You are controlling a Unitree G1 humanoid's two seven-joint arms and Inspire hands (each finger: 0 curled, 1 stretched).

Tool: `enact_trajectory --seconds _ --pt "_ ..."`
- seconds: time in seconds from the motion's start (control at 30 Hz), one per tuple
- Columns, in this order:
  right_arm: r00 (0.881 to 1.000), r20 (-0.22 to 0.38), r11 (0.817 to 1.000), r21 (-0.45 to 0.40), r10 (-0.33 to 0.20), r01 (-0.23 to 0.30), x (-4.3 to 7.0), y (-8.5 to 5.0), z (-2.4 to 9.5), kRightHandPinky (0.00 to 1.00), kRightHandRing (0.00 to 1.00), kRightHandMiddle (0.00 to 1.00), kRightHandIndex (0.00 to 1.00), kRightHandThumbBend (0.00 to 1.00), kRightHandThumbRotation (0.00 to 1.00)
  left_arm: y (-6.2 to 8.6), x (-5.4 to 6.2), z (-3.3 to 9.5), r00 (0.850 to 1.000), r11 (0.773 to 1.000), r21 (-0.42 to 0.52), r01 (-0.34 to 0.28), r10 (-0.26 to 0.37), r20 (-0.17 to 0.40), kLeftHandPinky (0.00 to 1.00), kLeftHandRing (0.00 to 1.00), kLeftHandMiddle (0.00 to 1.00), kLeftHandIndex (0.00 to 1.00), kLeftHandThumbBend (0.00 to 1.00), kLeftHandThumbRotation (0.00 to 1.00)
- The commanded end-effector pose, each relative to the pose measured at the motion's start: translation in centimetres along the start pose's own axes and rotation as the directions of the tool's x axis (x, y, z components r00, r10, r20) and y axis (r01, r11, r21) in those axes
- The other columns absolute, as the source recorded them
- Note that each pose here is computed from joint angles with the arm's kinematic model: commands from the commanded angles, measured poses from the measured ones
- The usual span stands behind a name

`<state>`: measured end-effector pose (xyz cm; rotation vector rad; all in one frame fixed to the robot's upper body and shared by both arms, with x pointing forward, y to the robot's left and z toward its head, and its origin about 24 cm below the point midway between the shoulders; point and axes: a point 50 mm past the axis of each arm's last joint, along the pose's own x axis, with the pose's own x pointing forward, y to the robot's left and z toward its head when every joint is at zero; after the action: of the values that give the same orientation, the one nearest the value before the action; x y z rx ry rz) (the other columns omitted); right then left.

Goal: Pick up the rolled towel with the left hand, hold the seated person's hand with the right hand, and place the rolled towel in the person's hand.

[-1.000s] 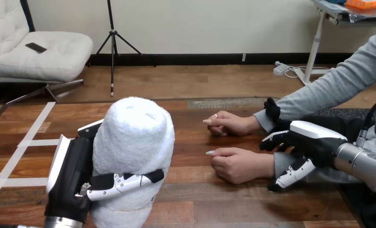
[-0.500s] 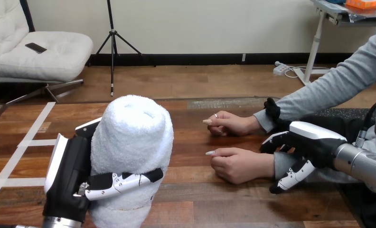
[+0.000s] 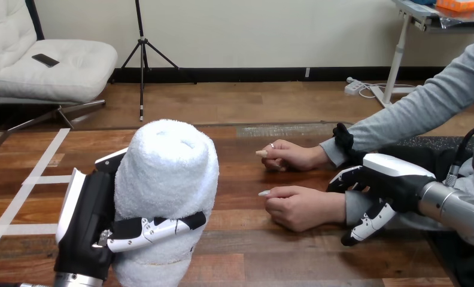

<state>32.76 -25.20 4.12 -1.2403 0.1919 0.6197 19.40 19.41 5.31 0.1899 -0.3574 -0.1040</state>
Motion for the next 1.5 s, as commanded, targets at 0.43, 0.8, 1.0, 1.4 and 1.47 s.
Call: enact_trajectory --seconds 0.43,0.8,1.0,1.4,1.47 --pt "0.990 0.072 0.990 -0.061 -0.122 0.127 1.0 -1.9 1.9 0.58 0.66 0.69 0.69 1.00 0.12 0.3 1.3 1.8 0.993 1.000 -0.004 -0.009 0.010 0.119 0.23 0.29 0.35 0.37 0.68 0.00" --pt "0.984 0.104 0.985 -0.077 -0.145 0.154 1.2 -1.5 2.2 0.55 0.62 0.64 0.64 1.00 0.12 0.3 1.4 2.1 0.983 1.000 0.000 -0.027 0.027 0.184 0.24 0.29 0.35 0.37 0.67 0.00" --pt "0.985 0.101 0.985 -0.083 -0.140 0.148 1.3 -1.4 2.3 0.54 0.61 0.63 0.63 1.00 0.12 0.3 1.3 2.0 0.984 0.999 -0.022 -0.029 0.033 0.178 0.24 0.28 0.35 0.37 0.65 0.00" --pt "0.988 0.085 0.985 -0.099 -0.130 0.138 1.5 -1.4 2.3 0.53 0.60 0.61 0.62 0.99 0.12 0.4 1.3 1.9 0.984 1.000 -0.014 -0.019 0.021 0.175 0.23 0.28 0.35 0.37 0.65 0.00" --pt "0.988 0.084 0.985 -0.102 -0.130 0.138 1.5 -1.4 2.3 0.53 0.60 0.61 0.61 0.99 0.13 0.4 1.3 1.9 0.984 1.000 -0.016 -0.017 0.019 0.177 0.23 0.28 0.35 0.37 0.65 0.00"
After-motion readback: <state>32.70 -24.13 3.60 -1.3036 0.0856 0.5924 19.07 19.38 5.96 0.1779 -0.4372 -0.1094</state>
